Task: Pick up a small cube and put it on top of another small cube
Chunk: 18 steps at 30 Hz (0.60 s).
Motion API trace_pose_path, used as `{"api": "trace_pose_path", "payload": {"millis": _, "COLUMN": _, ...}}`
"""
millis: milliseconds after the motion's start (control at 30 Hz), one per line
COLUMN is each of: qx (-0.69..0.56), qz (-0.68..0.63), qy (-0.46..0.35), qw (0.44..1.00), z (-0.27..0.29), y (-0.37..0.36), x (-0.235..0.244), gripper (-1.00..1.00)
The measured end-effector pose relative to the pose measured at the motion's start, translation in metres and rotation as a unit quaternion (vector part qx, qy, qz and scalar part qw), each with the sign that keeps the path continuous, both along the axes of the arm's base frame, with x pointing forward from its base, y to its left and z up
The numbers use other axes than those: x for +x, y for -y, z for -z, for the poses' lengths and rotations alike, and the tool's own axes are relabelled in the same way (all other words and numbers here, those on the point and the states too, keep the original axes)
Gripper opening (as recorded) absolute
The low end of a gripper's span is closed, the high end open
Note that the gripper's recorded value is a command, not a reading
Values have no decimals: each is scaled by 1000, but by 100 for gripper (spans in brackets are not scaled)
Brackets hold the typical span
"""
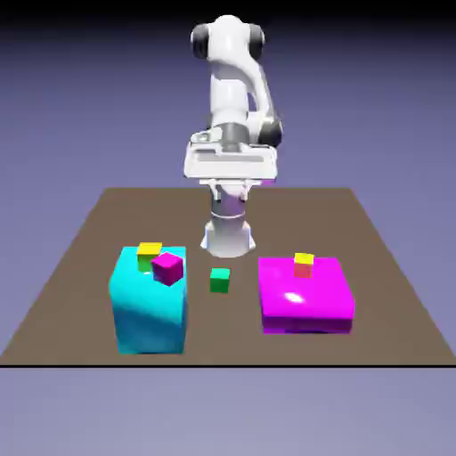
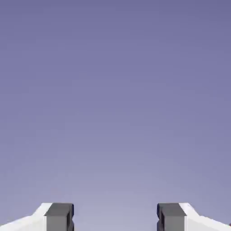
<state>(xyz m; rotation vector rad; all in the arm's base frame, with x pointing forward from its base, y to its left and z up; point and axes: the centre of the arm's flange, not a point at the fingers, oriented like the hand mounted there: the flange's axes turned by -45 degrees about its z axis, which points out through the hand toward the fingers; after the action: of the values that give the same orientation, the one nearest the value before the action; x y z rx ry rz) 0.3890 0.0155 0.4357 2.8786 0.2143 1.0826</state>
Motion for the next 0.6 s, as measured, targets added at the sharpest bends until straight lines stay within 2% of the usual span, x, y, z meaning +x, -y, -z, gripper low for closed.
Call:
{"api": "trace_pose_path", "payload": {"millis": 133, "qx": -121, "qz": -105, "qy": -128, "qw": 979, "z": 75, "y": -28, "x": -12, "gripper": 0}}
{"api": "trace_pose_path", "payload": {"millis": 267, "qx": -225, "qz": -212, "qy": -250, "qw": 917, "z": 146, "y": -44, "x": -40, "gripper": 0}}
{"api": "trace_pose_path", "payload": {"millis": 400, "qx": -311, "qz": -319, "qy": -356, "qw": 821, "z": 206, "y": -50, "x": -80, "gripper": 0}}
{"api": "trace_pose_path", "payload": {"millis": 600, "qx": -404, "qz": -465, "qy": -465, "qw": 636, "z": 268, "y": -47, "x": -145, "gripper": 0}}
